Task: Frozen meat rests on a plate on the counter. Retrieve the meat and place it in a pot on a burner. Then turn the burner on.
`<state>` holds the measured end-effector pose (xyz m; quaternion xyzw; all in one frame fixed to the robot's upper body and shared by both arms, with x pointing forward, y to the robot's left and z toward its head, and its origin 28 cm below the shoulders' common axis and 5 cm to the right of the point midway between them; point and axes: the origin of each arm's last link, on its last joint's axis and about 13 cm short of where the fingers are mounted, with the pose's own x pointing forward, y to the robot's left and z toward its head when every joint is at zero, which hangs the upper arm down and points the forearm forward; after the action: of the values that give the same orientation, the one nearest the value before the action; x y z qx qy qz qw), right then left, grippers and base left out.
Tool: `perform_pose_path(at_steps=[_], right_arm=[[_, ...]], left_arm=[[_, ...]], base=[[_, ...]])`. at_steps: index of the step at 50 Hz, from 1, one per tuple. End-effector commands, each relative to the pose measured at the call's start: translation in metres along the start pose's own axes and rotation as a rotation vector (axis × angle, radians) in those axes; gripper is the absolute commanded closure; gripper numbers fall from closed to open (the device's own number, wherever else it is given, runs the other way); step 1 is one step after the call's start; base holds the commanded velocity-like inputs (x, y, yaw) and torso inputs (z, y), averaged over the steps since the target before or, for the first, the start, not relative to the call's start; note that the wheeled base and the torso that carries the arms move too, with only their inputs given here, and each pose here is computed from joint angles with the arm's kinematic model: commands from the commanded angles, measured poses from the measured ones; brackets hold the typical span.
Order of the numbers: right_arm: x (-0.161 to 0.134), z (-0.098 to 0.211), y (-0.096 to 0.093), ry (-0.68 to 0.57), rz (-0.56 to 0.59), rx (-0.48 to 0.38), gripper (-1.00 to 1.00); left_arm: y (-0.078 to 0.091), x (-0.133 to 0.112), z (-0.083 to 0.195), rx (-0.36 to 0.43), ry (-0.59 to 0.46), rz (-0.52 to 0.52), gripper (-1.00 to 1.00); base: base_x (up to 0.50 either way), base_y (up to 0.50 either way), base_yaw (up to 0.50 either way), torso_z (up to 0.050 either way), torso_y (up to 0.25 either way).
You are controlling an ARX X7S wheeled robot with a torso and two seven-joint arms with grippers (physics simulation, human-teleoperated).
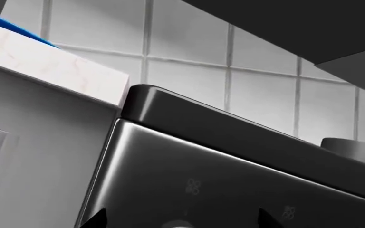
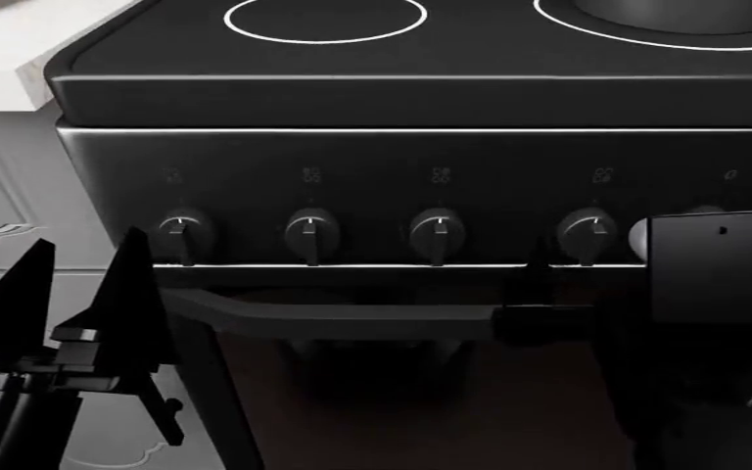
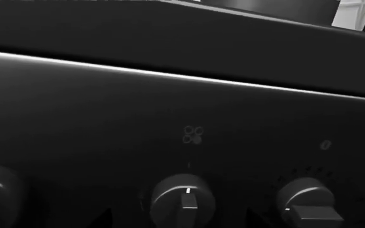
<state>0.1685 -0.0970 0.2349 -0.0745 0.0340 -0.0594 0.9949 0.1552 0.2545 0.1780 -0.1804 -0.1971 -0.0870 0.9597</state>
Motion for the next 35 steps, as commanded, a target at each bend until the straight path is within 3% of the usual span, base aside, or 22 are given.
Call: perform_pose_path(at_steps=[1,35], right_arm=[[0.008,0.0,-0.002,0.042,0.001,-0.001,-1.0],[0.027,-0.006,-0.003,0.099,-0.008,0.012,-1.0]], left_arm=[[0.001,0.0,-0.002,-0.003,0.009,0.004,-1.0],[0.003,0.002,-0.006,-0.004,0.025,0.013,-1.0]], base=[[0.0,0.0,0.0,0.0,0.0],[0.0,0.0,0.0,0.0,0.0]])
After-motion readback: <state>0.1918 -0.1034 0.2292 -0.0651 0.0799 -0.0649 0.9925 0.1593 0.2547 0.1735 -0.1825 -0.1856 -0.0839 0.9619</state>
